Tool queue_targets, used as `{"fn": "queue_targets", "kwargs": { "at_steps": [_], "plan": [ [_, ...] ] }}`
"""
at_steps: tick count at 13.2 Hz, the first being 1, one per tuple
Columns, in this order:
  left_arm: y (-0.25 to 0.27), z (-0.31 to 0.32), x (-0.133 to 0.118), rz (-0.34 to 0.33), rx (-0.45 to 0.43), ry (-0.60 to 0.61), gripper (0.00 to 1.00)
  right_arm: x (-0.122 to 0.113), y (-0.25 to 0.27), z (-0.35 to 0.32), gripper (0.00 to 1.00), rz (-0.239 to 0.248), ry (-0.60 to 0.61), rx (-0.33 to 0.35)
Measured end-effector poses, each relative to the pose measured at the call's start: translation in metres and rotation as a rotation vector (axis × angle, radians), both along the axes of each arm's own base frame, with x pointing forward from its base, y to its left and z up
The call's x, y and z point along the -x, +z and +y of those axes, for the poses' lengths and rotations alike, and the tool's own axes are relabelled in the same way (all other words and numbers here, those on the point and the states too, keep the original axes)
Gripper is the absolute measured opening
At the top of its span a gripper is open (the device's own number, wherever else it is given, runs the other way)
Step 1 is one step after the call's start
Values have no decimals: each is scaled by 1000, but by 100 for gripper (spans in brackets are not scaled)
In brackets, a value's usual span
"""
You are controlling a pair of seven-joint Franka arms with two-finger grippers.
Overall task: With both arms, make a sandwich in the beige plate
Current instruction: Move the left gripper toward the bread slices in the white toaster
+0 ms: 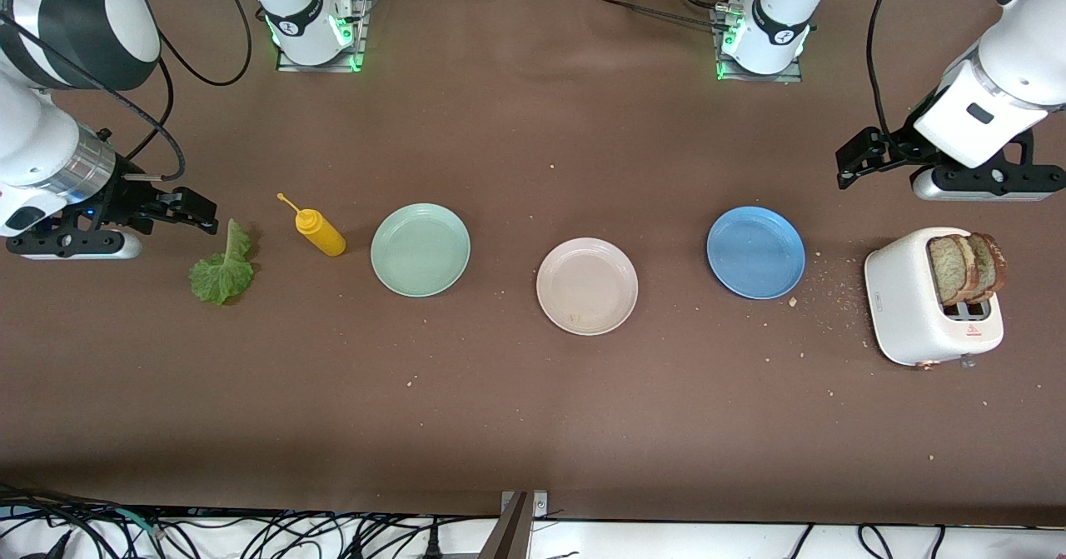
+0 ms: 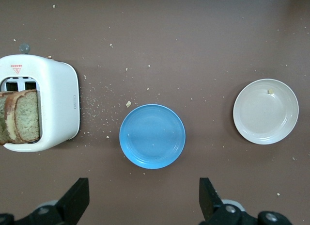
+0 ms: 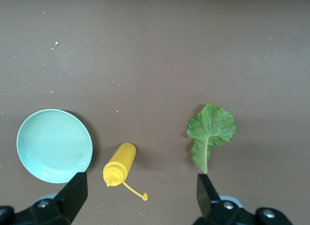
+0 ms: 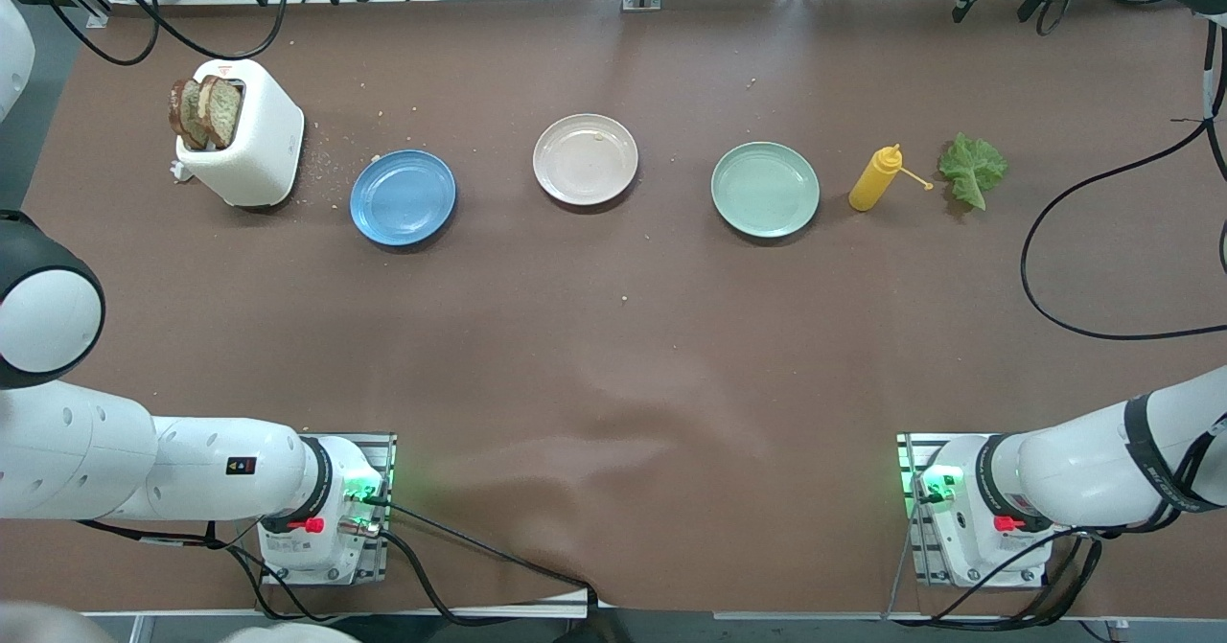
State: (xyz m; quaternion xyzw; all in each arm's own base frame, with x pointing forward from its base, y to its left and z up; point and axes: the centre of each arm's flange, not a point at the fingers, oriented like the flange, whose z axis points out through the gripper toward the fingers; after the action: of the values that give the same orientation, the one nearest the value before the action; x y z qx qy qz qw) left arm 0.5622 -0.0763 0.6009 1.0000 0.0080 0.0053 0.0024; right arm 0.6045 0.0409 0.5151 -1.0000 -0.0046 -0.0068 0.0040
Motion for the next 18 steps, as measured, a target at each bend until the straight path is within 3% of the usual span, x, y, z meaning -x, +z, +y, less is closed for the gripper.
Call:
{"fn": "queue_targets", "kwargs": {
  "at_steps": [6, 18],
  "plan": [
    [-2, 8, 5, 48, -6, 13, 100, 0, 0, 0, 100, 0, 0, 0],
    [4, 3, 6, 37, -5, 5, 100, 0, 0, 0, 100, 0, 0, 0]
  ]
}}
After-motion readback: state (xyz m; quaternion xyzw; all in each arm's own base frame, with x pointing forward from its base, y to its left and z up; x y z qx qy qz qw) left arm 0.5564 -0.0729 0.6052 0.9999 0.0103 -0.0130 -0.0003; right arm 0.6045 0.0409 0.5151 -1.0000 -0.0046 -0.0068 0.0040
